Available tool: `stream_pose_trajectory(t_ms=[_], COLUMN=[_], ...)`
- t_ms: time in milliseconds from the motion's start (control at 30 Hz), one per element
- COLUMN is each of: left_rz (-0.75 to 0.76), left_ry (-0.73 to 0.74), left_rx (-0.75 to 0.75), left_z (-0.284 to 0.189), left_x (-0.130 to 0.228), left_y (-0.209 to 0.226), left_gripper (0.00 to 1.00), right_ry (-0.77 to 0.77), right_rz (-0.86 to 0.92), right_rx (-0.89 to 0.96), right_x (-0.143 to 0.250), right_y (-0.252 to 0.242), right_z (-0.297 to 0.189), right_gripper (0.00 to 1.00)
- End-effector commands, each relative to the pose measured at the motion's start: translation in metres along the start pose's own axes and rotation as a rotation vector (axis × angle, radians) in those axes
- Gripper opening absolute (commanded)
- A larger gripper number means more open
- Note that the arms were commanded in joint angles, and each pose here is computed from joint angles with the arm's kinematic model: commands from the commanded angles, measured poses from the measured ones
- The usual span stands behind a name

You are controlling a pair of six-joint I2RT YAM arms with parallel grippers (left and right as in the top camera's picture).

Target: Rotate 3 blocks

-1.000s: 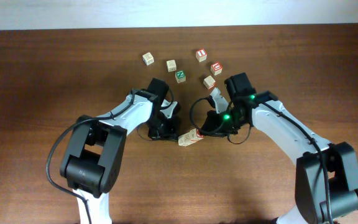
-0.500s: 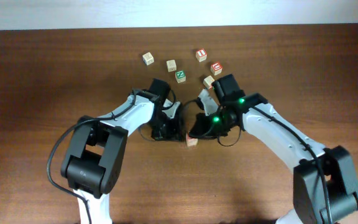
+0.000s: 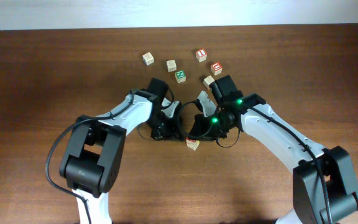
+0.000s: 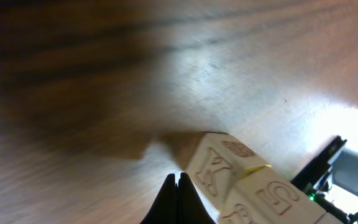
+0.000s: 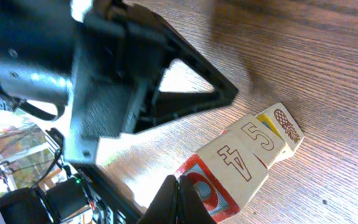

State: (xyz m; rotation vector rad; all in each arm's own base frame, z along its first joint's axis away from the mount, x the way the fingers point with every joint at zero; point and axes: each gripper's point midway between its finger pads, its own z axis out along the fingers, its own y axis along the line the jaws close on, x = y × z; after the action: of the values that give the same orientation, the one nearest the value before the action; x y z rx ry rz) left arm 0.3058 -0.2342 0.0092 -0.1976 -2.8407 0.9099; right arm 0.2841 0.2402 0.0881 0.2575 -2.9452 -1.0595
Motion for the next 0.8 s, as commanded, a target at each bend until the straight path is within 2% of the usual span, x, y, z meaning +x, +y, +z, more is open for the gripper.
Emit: stream_pose_trajectory(t_ms=[0,200,300,367,533,633,767], left_rz=[-0.038,-0.039,-0.039,-0.039,-0.041,0.018,0.122], left_ry=[-0.054,-0.078,-0.078,-0.078,-0.092,-0.22,-0.577], left_rx=[-0.021,-0.039,-0.039,-0.039,-0.037,-0.133,-0.375], left_z=[-0.014,-0.019,-0.019,-0.019,-0.024,-0.078,-0.216], left_x=[-0.016,-0.023,-0.023,-0.023,-0.028,-0.055,-0.072], left_y=[0.008,0.01,0.01,0.01,0.011,0.005,-0.03], left_gripper=[0.0,0.0,0.0,0.0,0.0,0.0,0.0], right_ry=[-0.015,-0.034,-0.051,-0.062,-0.069,-0.123,-0.319], right_rz=[0.073,0.124,0.11,0.1,0.085,0.028,-0.054], right_rx=[0.125,0.114,0.103,0.103,0.101,0.181,0.392], right_x=[-0.002,-0.009,-0.02,-0.026,-0.031,-0.042,-0.047], right_y=[-0.028,-0.031,-0.016,-0.008,0.002,0.008,0.027], right_z=[0.005,-0.008,-0.022,-0.031,-0.042,-0.087,-0.189], right_gripper=[0.04,0.06,0.21,0.25,0.25,0.27,0.34])
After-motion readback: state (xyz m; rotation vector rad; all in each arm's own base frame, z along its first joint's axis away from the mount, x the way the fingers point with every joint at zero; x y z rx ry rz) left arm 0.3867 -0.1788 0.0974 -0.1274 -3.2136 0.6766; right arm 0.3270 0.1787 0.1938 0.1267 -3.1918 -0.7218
